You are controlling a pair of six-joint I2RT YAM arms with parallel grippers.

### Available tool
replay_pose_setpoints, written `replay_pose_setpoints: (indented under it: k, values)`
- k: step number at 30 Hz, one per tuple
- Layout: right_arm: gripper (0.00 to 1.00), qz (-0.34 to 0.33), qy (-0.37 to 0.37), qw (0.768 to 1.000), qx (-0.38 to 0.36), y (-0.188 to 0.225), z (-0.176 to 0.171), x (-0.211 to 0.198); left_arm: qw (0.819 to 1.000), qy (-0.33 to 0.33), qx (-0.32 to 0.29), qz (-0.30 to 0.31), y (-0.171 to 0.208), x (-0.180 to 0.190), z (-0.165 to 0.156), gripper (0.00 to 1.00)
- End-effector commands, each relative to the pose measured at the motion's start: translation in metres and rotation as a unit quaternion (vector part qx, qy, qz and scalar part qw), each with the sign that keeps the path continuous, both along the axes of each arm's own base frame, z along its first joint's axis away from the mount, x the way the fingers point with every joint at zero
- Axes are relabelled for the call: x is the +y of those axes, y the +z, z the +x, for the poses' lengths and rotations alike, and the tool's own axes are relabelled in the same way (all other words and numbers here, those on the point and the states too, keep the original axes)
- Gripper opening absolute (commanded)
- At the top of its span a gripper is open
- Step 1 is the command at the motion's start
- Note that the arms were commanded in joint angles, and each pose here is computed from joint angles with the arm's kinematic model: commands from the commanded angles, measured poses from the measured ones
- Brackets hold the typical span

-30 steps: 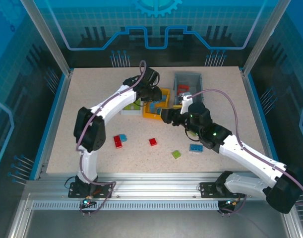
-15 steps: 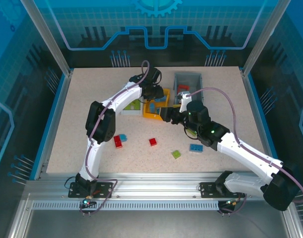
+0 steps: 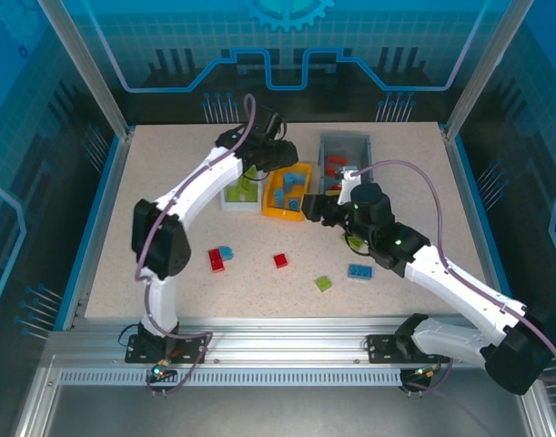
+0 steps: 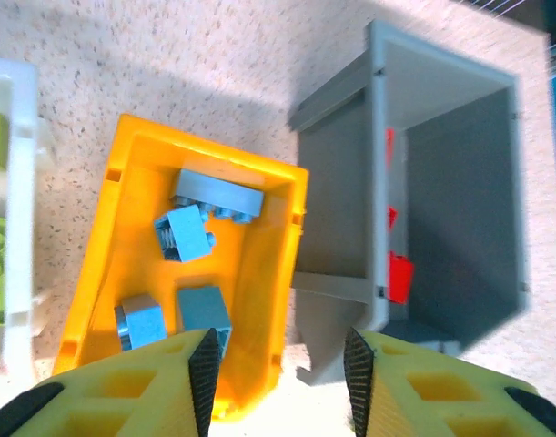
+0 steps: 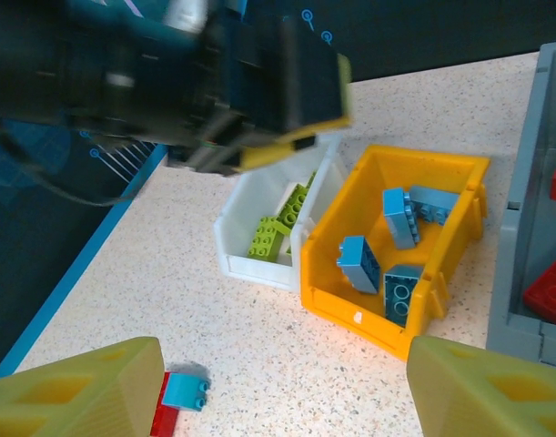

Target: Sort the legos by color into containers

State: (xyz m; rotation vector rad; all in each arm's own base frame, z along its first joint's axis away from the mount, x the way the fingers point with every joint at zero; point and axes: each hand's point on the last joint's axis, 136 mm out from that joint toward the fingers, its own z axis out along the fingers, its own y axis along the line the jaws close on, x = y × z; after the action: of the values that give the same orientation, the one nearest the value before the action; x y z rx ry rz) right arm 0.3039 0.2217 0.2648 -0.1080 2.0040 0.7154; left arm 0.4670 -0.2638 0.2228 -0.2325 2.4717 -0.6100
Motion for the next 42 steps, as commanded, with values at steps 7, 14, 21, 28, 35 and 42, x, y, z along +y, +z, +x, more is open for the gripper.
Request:
replay_pose_setpoints:
  k: [7, 14, 21, 28, 35, 42]
  values:
    - [0.70, -0.094, -0.013, 0.995, 0.028, -0.021, -0.014, -0.024, 0.997, -0.001, -0.070, -0.044, 0.052, 0.030, -0.089, 0.43]
    - [0.70, -0.214, 0.082, 0.970, 0.081, -0.074, -0.046, 0.042, 0.993, 0.038, -0.097, -0.055, 0.033, 0.080, -0.170, 0.44]
    - [0.73, -0.329, 0.049, 0.926, 0.181, -0.154, -0.061, 0.082, 0.983, 0.134, -0.117, -0.035, 0.012, 0.158, -0.232, 0.44]
    - [0.73, -0.345, 0.041, 0.899, 0.266, -0.217, -0.059, 0.083, 0.984, 0.116, -0.127, -0.052, 0.014, 0.165, -0.252, 0.46]
    - [0.59, -0.347, 0.044, 0.891, 0.290, -0.242, -0.048, 0.085, 0.985, 0.108, -0.124, -0.055, 0.013, 0.162, -0.254, 0.46]
    - [0.47, -0.336, 0.042, 0.896, 0.286, -0.245, -0.034, 0.088, 0.987, 0.097, -0.117, -0.058, 0.010, 0.155, -0.251, 0.46]
